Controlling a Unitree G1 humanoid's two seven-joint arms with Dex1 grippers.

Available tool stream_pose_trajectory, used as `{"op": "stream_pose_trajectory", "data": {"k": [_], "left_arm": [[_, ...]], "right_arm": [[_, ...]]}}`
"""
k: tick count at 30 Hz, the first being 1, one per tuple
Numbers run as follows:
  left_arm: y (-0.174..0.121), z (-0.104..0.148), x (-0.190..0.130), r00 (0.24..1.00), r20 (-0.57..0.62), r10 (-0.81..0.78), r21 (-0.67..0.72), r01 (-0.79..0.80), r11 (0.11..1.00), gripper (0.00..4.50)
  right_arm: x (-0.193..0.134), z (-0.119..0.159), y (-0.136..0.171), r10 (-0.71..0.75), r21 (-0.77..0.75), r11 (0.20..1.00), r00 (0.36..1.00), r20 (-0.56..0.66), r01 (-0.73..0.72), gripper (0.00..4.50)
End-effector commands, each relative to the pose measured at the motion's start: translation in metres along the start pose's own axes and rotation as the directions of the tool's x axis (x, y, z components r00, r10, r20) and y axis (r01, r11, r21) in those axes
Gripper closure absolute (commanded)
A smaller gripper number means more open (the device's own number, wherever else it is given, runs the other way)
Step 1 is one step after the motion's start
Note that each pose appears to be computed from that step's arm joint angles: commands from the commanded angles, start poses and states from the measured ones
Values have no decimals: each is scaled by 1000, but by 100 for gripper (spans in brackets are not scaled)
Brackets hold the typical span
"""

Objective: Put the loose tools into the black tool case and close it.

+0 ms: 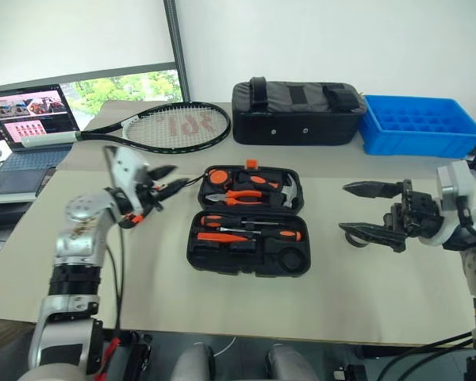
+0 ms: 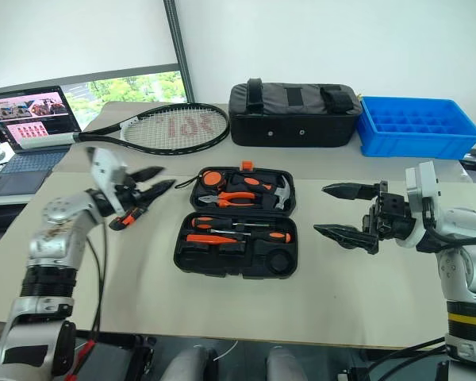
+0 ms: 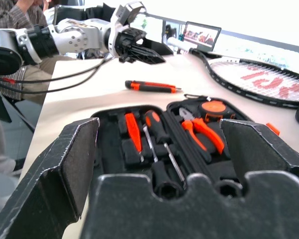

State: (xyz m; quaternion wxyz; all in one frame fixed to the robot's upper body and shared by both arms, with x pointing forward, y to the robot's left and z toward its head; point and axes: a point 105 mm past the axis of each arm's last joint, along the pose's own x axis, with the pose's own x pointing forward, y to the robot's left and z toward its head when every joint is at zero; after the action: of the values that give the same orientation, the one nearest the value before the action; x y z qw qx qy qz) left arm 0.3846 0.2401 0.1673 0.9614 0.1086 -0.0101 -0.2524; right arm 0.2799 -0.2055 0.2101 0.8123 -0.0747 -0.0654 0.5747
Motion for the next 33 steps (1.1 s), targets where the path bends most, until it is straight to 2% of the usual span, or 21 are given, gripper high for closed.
{"op": "stream_pose_trajectory", "data": {"k": [1,10,14,18,19,22,26,30,32,33], "left_arm": [[26,-13,-14,989,-79,125,70,-120,990,10],[26,-53,-12,962,-251,106,42,-99,994,4],[22,-88,-16,910,-412,53,-6,-62,998,4],[13,-101,-18,885,-465,-24,-79,-14,997,4],[13,-103,-18,883,-469,-29,-94,-18,995,28],[15,-101,-17,893,-450,-23,-140,-45,989,113],[22,-85,-12,930,-369,2,-160,-65,985,262],[23,-54,-5,971,-238,-9,-105,-16,994,273],[14,-32,1,987,-144,-66,-94,53,994,273],[2,-17,3,986,-81,-143,-97,135,986,273]], "right_arm": [[1,5,-9,-25,-62,998,1000,1,26,0],[2,3,-10,-11,-72,997,1000,-9,10,0],[-3,2,-8,-18,-74,997,1000,-21,17,0],[-4,0,-5,-22,-75,997,999,-25,20,0],[-4,0,-5,-22,-75,997,999,-25,20,0],[-6,0,-4,-30,-75,997,999,-28,28,0],[-9,-1,-3,-40,-76,996,999,-31,37,0],[-10,-1,-3,-44,-75,996,999,-31,41,0],[-11,-1,-3,-40,-70,997,999,-32,38,0],[-11,-1,-2,-34,-63,997,999,-33,32,0]]}}
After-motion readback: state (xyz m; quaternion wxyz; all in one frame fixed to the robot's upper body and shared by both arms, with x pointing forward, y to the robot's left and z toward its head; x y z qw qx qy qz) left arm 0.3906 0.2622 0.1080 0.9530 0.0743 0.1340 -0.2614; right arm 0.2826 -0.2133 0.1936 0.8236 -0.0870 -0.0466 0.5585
